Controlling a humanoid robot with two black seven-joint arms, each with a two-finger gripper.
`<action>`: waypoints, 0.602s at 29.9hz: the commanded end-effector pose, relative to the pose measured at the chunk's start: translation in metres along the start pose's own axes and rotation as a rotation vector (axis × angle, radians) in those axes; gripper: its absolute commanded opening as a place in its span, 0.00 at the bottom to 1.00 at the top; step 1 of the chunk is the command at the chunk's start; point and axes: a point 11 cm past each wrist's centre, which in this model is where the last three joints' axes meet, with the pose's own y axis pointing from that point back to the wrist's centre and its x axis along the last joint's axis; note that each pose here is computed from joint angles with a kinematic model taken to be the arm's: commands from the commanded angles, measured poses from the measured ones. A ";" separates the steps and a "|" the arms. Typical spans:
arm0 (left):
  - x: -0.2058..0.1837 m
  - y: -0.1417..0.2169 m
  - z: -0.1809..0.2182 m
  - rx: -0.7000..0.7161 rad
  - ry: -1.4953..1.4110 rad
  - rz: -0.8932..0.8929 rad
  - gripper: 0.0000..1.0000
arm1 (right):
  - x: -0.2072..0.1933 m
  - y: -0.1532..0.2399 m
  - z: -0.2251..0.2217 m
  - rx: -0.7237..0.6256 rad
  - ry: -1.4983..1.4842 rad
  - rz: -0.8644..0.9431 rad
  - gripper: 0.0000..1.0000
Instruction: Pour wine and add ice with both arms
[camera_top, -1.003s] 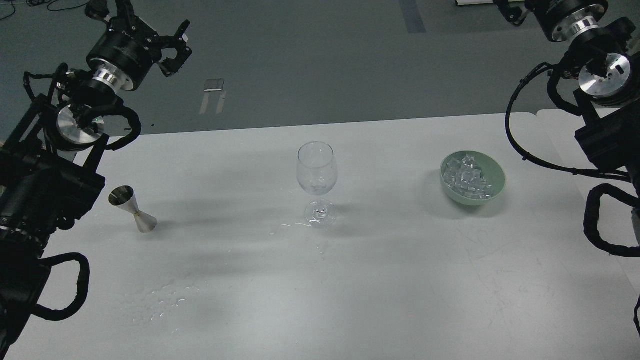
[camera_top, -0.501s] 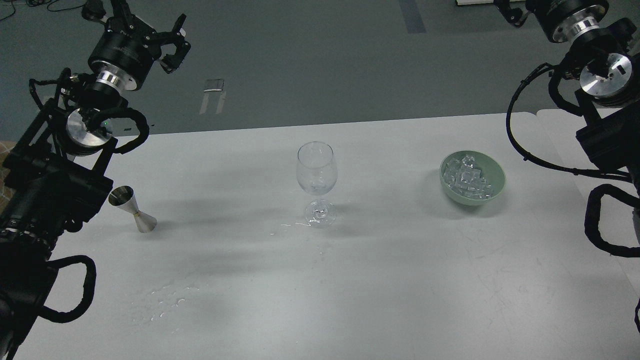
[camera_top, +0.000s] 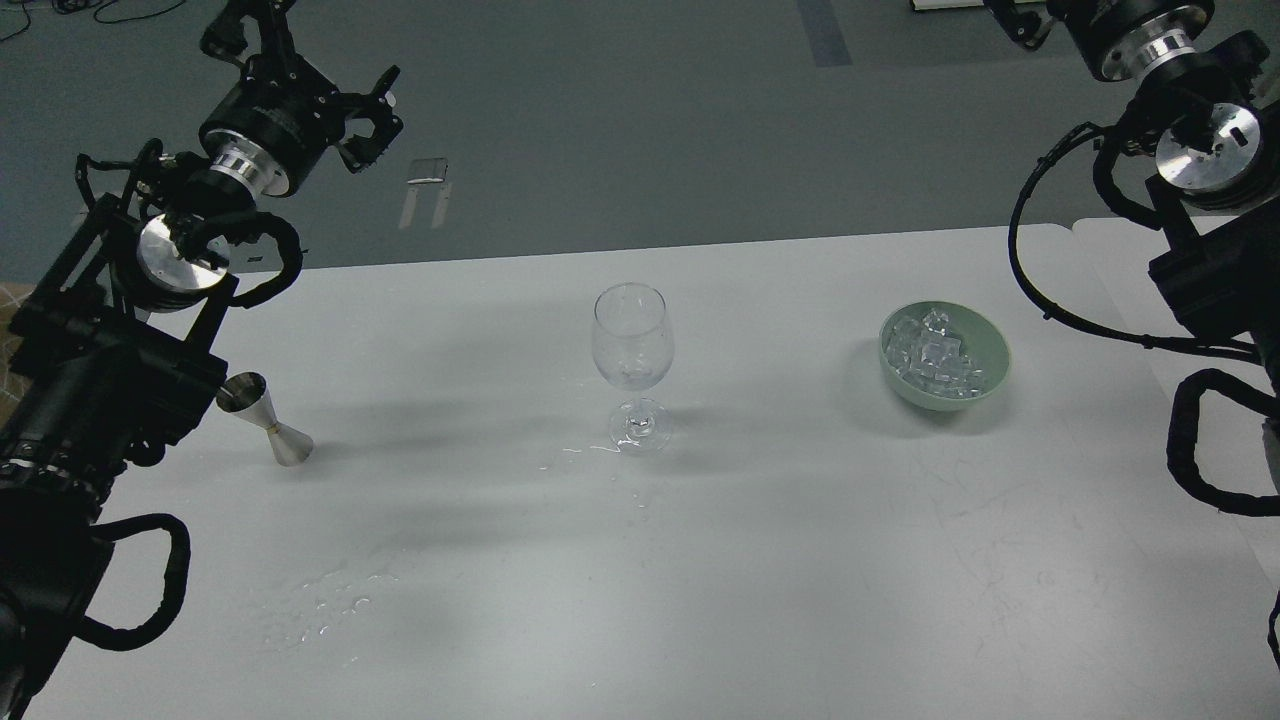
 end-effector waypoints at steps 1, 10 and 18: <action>-0.003 0.002 -0.001 0.001 0.001 -0.011 0.99 | 0.000 0.000 -0.001 0.001 0.000 0.001 1.00; -0.003 0.005 -0.002 0.000 0.001 -0.011 0.99 | 0.005 0.003 0.001 -0.002 0.003 0.009 1.00; -0.008 0.056 0.010 0.030 -0.115 -0.088 0.98 | 0.010 0.008 0.006 -0.008 -0.001 0.015 1.00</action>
